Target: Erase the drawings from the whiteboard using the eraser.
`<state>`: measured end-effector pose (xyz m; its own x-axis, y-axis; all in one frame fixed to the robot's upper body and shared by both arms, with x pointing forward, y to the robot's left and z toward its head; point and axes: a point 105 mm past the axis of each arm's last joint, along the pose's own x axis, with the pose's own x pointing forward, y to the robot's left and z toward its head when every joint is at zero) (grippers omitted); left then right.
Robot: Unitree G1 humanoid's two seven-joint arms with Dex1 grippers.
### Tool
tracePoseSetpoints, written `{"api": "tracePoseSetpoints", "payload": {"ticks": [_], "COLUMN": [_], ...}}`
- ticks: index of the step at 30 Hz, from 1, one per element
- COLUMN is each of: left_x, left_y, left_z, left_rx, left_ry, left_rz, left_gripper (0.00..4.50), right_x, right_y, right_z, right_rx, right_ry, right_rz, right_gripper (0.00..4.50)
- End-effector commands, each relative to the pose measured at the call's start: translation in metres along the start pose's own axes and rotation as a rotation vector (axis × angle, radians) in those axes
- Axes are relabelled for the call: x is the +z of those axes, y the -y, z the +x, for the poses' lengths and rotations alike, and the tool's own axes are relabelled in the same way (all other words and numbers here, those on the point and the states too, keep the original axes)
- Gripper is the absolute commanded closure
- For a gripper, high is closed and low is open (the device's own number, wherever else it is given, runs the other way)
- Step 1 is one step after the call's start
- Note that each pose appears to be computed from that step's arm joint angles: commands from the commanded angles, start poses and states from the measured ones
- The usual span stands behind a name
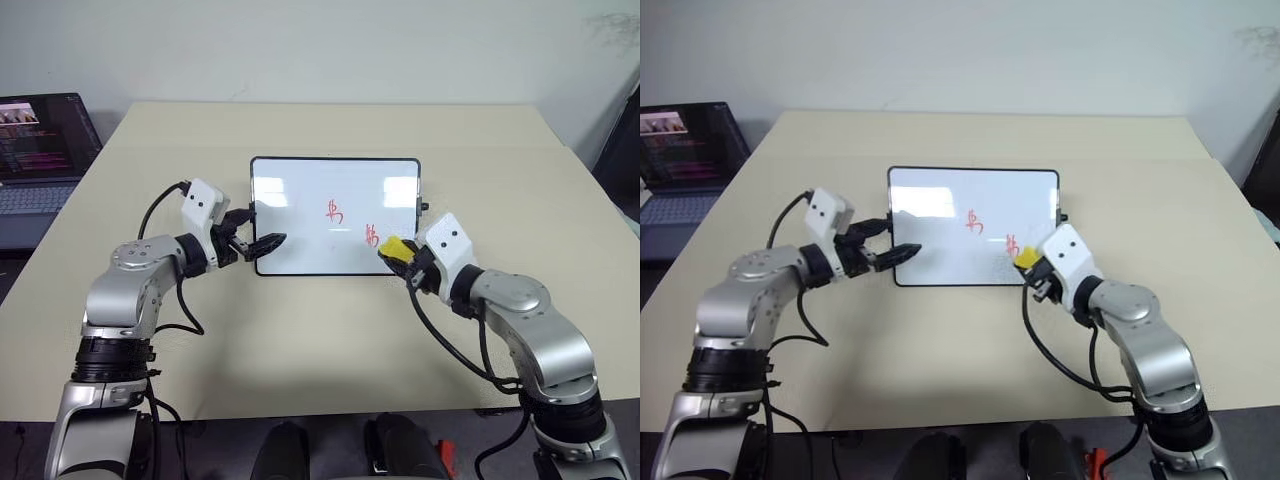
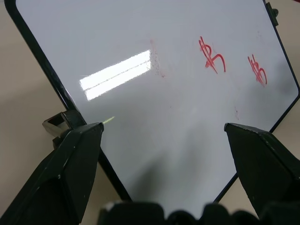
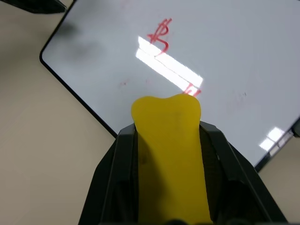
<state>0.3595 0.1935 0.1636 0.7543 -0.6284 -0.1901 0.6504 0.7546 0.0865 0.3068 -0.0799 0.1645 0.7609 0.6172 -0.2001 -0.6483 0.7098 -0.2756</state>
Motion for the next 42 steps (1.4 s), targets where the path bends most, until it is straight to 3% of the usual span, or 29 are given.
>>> {"api": "tracePoseSetpoints", "payload": {"ticks": [1,8,14,20,22,30,32,38,42], "left_x": [0.009,0.004,0.001,0.003,0.004,0.005,0.006,0.006,0.004], "left_y": [-0.002,-0.001,0.008,0.016,0.019,0.019,0.018,0.018,0.020], "left_z": [-0.006,-0.008,-0.002,0.006,0.007,0.007,0.007,0.009,0.010], "left_rx": [0.012,0.024,-0.022,-0.060,-0.070,-0.071,-0.072,-0.076,-0.086], "left_ry": [0.062,0.058,0.024,0.023,0.025,0.031,0.032,0.030,0.028], "left_rz": [-0.015,-0.027,0.031,0.059,0.064,0.062,0.063,0.067,0.066], "left_gripper": [0.00,0.00,0.00,0.00,0.00,0.00,0.00,0.00,0.00], "right_x": [0.024,0.038,0.056,0.067,0.064,0.002,0.000,0.044,0.060], "right_y": [-0.003,0.002,0.015,0.023,0.022,0.010,0.010,0.037,0.041], "right_z": [0.006,0.026,0.061,0.096,0.102,0.099,0.097,0.104,0.108], "right_rx": [-0.014,-0.063,-0.103,-0.087,-0.074,0.057,0.063,-0.118,-0.159], "right_ry": [0.106,0.133,0.086,0.064,0.054,-0.135,-0.147,-0.029,0.017], "right_rz": [-0.023,-0.054,-0.352,-0.480,-0.505,-0.619,-0.643,-0.653,-0.639], "right_gripper": [3.17,3.17,3.17,3.17,3.17,3.17,3.17,3.17,3.17]}}
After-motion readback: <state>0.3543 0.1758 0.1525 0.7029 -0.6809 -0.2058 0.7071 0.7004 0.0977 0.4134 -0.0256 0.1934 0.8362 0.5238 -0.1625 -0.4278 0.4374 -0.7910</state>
